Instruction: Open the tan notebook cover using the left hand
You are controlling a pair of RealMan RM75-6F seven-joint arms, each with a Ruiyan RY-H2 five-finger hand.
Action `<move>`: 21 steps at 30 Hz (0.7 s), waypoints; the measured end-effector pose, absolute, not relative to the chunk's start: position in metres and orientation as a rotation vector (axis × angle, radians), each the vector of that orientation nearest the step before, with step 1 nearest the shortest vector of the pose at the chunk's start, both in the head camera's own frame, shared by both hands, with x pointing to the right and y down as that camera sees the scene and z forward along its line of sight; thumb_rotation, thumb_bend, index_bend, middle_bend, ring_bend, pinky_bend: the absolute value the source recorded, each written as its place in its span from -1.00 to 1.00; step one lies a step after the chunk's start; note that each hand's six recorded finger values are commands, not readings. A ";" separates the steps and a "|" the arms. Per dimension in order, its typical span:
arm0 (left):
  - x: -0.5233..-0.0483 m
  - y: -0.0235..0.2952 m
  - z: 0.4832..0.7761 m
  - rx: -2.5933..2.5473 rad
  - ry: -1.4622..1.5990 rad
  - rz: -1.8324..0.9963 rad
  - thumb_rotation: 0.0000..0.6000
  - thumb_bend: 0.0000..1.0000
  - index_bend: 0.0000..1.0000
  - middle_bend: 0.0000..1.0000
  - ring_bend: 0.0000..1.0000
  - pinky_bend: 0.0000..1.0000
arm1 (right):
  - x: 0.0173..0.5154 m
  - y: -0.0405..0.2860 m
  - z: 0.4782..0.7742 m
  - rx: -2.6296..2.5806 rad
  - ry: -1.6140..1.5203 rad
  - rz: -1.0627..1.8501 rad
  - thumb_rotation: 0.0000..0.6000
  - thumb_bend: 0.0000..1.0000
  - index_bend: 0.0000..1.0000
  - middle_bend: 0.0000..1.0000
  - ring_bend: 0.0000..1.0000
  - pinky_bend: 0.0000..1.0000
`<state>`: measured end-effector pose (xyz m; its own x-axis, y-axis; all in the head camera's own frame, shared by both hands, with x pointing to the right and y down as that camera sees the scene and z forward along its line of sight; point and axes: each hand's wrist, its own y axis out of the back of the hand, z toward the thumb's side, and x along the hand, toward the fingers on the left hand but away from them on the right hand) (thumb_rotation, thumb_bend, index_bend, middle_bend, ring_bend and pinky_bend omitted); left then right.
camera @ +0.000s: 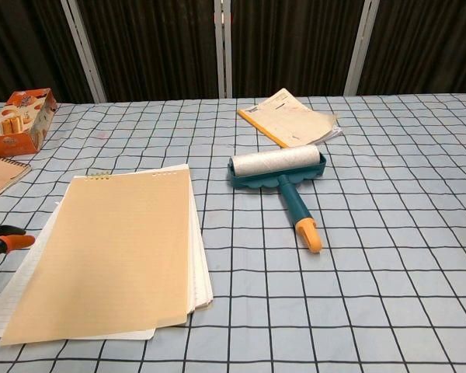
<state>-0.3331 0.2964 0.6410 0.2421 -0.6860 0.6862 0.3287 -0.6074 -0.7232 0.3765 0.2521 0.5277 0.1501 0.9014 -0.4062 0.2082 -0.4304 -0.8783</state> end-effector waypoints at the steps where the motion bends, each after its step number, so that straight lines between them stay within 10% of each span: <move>1: -0.330 0.296 0.643 -1.665 0.332 -1.503 1.00 -0.48 -1.00 -1.00 -1.00 -1.00 | 0.376 0.252 0.528 -1.761 -1.065 1.318 1.00 -0.88 -0.91 -1.00 -1.00 -1.00; 21: -0.290 0.295 0.659 -1.683 0.290 -1.465 1.00 -0.48 -1.00 -1.00 -1.00 -1.00 | 0.376 0.251 0.525 -1.772 -1.084 1.304 1.00 -0.88 -0.91 -1.00 -1.00 -1.00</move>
<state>-0.2900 0.2947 0.6587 0.2829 -0.6631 0.6930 0.3496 -0.6015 -0.7183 0.3758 0.2514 0.5251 0.1532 0.9039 -0.3994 0.2273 -0.4255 -0.8759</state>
